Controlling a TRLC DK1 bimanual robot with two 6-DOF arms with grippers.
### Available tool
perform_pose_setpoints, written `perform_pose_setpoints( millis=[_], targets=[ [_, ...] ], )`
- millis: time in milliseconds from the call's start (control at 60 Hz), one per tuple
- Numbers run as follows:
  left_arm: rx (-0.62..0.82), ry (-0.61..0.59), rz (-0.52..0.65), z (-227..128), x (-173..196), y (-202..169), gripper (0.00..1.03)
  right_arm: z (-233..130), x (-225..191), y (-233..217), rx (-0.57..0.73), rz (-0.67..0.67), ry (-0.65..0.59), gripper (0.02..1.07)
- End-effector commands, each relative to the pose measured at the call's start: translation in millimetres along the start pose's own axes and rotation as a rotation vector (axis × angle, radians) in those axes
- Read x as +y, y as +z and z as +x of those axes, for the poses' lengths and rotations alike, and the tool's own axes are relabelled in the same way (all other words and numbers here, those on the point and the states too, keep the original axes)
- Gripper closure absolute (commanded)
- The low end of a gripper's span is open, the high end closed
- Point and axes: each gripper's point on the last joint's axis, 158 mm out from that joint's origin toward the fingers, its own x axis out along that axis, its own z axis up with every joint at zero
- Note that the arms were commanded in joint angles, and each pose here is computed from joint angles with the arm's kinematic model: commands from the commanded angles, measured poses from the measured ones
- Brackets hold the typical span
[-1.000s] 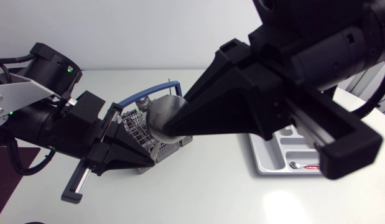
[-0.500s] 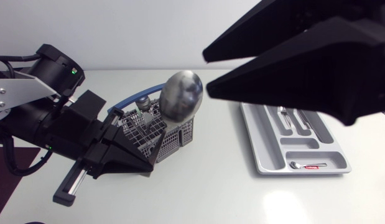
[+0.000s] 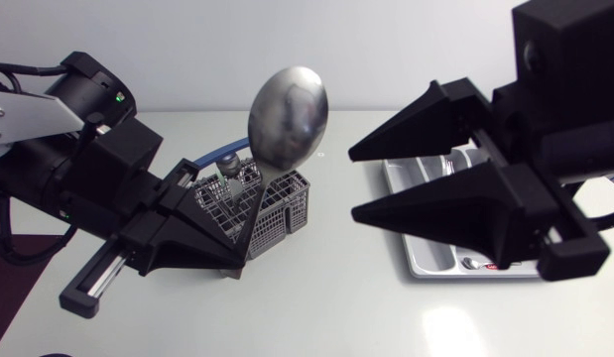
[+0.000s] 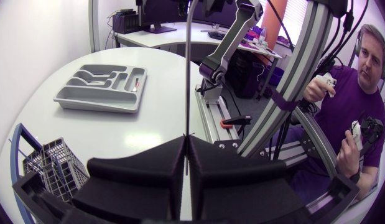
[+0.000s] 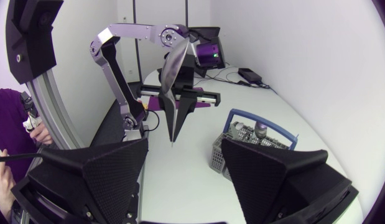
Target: Unload the cutlery basket into the drawer organizer.
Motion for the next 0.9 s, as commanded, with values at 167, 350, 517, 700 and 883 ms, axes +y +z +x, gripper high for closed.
perform_pose_setpoints(
  millis=[167,350,517,700,883],
  targets=[
    [-0.019,-0.044,0.036,7,0,7,1.0,35,9,-10,0.021,0.043,0.091,0.31],
    [-0.022,-0.038,0.041,6,2,9,1.0,59,8,-21,0.044,0.064,0.135,0.51],
    [-0.025,-0.028,0.043,4,5,10,1.0,71,13,-21,0.056,0.058,0.159,0.58],
    [-0.028,-0.016,0.045,1,8,12,1.0,78,7,-18,0.058,0.06,0.153,0.62],
    [-0.034,-0.001,0.045,-1,13,11,1.0,82,2,-12,0.05,0.056,0.145,0.67]
  ],
)
